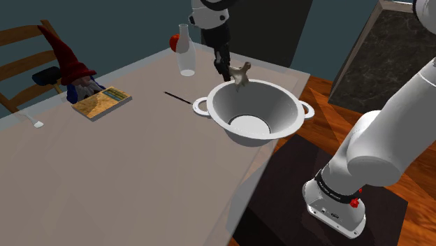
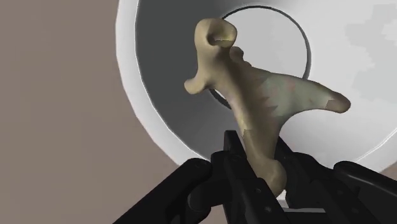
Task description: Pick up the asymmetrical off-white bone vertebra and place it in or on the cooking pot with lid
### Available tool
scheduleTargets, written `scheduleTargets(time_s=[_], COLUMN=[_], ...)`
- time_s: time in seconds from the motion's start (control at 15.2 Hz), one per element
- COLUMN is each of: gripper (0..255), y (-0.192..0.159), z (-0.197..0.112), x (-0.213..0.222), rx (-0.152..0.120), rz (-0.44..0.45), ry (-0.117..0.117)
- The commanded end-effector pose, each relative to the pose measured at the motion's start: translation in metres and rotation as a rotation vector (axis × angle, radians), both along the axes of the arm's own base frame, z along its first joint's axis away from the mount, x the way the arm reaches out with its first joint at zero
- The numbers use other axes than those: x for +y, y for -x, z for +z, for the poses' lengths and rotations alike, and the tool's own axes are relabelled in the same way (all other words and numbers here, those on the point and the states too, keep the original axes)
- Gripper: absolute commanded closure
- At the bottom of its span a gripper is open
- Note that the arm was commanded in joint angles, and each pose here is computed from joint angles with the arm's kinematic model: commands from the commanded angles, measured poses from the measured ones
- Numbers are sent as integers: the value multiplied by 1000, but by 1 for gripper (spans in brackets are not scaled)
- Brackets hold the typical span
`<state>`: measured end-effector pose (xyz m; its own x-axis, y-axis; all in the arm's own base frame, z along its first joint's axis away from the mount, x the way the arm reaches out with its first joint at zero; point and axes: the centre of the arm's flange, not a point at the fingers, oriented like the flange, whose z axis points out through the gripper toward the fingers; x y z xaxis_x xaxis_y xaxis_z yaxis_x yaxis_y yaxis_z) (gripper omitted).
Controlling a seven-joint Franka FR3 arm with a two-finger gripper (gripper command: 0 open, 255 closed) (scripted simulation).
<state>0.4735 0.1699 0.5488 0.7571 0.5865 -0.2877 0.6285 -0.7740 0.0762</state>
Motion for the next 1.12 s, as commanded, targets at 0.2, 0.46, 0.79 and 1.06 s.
scheduleTargets(time_s=[0.2, 0.46, 0.79, 1.06], gripper=[255, 255, 255, 255], y=[62, 73, 73, 73], z=[-3, -20, -46, -62], x=[-26, -31, -31, -31], rx=[0, 0, 0, 0], rz=[0, 0, 0, 0], ry=[0, 0, 0, 0])
